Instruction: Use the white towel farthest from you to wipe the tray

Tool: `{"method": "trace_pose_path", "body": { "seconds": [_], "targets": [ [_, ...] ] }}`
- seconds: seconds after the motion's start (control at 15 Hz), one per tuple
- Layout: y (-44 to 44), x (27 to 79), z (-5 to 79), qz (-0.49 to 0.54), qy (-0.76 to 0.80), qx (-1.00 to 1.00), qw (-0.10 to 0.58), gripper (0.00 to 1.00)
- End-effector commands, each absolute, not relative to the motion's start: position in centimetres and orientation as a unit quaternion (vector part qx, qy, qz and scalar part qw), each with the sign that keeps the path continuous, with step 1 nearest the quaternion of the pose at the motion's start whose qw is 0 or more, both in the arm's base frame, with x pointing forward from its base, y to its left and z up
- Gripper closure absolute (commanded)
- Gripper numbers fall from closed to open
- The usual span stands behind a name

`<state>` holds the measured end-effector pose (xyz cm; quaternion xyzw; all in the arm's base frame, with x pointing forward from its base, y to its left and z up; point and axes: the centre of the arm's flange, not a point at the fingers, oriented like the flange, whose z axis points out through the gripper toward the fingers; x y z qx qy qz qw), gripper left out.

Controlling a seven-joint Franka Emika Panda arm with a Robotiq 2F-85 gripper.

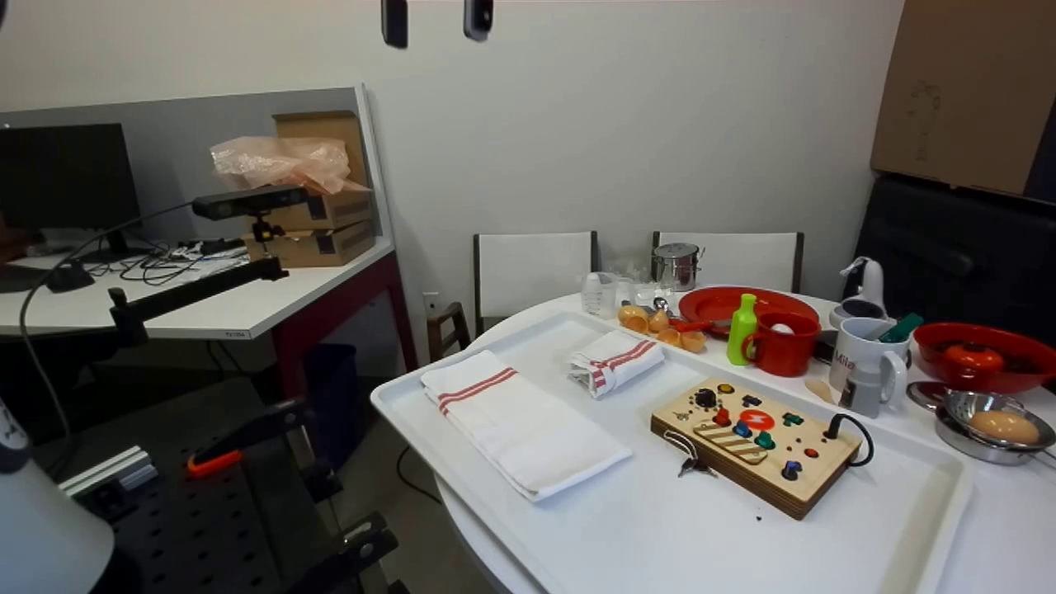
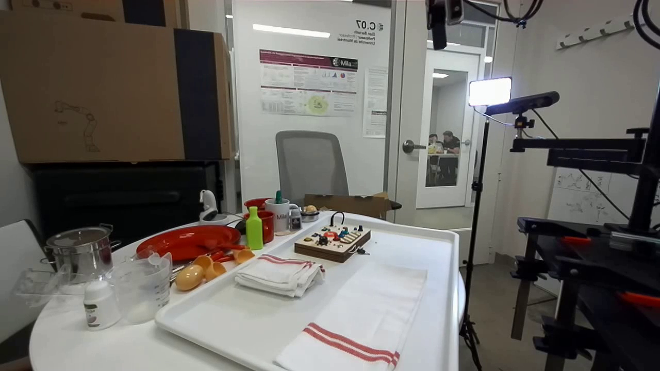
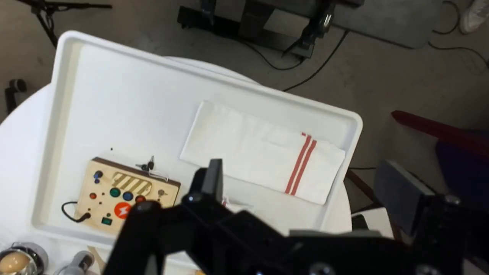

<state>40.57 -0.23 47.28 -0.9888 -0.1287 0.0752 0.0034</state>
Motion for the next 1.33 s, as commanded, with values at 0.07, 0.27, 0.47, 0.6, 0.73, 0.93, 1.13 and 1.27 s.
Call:
{"method": "trace_pose_path", "body": {
  "seconds": [0.07, 0.27, 0.47, 0.6, 0.73, 0.93, 1.13, 1.27],
  "targets": [
    [4.1, 46.4, 42.7, 0.033, -0.096, -0.994, -0.046, 0.0],
    [7.7, 48.7, 39.1, 0.038, -0.068, -0.995, -0.068, 0.0],
    [7.8, 47.0, 38.4, 0.05, -0.075, -0.994, -0.061, 0.0],
    [8.9, 47.7, 37.0, 0.062, -0.071, -0.993, -0.068, 0.0],
    [8.9, 48.1, 36.8, 0.064, -0.069, -0.993, -0.068, 0.0],
    [9.2, 48.2, 36.0, 0.054, -0.086, -0.994, -0.038, 0.0],
    [10.9, 51.0, 33.8, 0.022, -0.105, -0.994, -0.001, 0.0],
    [11.7, 53.2, 32.1, 0.004, -0.101, -0.995, 0.01, 0.0]
  ]
}}
